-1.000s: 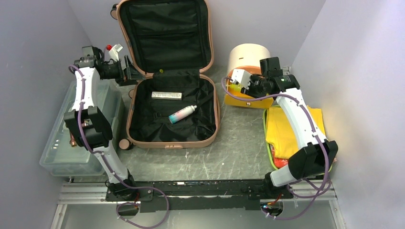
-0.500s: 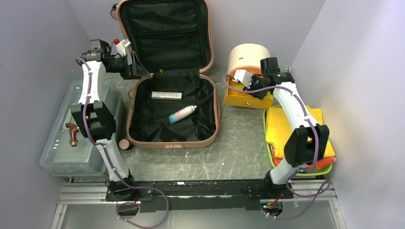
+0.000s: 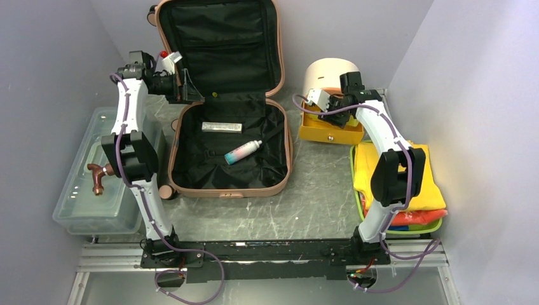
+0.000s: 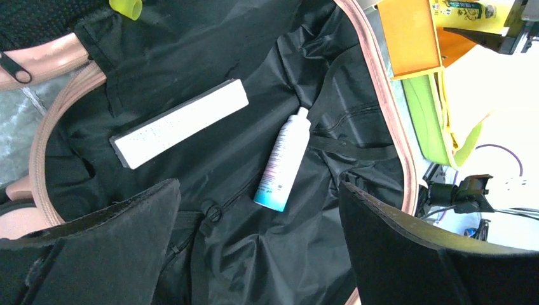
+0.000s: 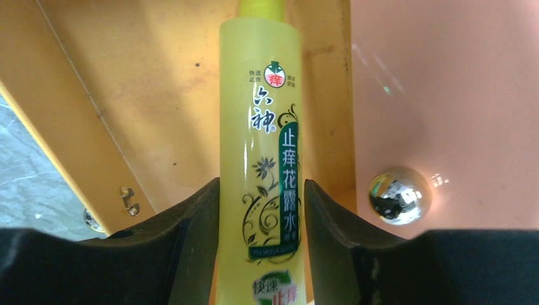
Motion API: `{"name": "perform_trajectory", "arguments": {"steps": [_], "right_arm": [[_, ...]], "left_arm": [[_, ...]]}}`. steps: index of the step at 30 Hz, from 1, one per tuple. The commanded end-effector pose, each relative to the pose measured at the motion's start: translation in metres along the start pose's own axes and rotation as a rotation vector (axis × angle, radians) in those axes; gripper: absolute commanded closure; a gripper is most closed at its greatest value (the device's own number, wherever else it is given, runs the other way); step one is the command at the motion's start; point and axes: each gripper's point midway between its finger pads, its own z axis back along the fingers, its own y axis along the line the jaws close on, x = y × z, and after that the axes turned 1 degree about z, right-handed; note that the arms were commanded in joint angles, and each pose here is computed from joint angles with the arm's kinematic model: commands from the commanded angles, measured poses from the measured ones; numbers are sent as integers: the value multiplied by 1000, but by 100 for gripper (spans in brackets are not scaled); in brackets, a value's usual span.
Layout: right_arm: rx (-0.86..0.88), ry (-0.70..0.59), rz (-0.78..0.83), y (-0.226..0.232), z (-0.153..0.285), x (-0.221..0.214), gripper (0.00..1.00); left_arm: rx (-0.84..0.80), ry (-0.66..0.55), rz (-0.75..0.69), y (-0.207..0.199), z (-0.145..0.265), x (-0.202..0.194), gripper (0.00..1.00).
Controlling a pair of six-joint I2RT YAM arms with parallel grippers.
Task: Open, take out, and arrange the luggage
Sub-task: Place the makeup in the drawer.
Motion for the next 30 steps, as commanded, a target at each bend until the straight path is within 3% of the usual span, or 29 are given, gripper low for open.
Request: {"name": "perform_trajectory", "arguments": {"steps": [1,7,19,30], "right_arm": [[-84,-69,34,-30,18,22,47],[-86,-62,22,-33,30,25,36],[-201,-138,-2,-46,99,53,33],[-264,-153,14,-41,132,59,32]], "left_arm": [[33,-9,-57,8,-3,11,1],[150,-38,-91,35,-7,28,1],[166,-151,-148,59,-58,67,1],[289,-173,-260,92,-119,66,20]]}}
